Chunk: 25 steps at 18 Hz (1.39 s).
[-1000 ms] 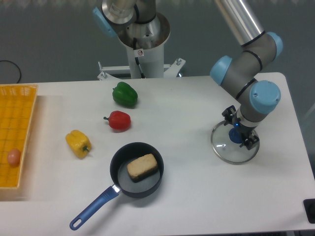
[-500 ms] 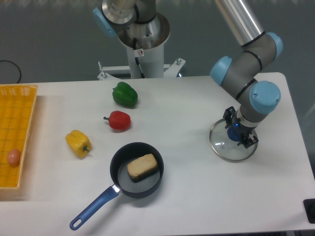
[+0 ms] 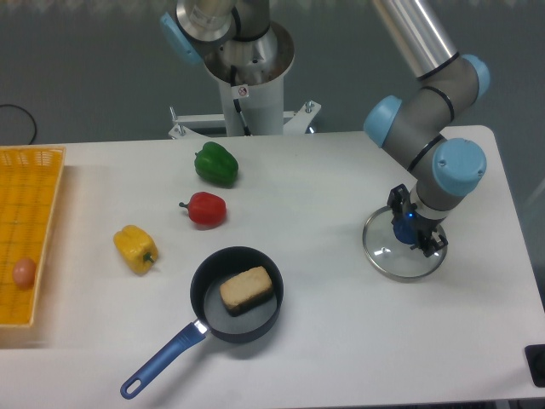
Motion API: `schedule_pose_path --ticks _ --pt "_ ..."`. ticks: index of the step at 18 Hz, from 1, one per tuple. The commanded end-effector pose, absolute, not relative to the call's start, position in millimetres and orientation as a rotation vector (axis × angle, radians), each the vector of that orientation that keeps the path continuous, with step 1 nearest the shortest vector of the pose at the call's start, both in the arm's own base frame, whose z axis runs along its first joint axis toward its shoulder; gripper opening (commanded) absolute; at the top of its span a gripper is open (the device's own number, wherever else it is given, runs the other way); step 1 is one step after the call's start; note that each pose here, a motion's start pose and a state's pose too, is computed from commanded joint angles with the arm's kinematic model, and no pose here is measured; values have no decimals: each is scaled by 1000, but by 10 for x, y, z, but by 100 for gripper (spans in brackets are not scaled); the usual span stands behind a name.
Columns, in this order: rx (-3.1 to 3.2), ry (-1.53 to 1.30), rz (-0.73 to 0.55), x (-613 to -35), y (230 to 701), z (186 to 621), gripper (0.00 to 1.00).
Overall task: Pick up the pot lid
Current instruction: 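Close the gripper on the blue knob of the lid, then lift the glass lid by its knob and move it toward the pan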
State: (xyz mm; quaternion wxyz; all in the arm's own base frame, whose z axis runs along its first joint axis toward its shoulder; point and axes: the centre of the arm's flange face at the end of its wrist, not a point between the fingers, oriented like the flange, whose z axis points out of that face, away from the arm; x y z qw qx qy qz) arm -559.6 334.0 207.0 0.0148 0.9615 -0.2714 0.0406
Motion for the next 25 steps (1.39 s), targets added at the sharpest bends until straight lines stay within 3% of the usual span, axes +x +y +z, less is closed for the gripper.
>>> schedule_pose_path --ticks 13,25 --pt "2982 -854 87 -5561 3378 2259 59" --pt "2900 -1014 111 -4938 4000 2601 59"
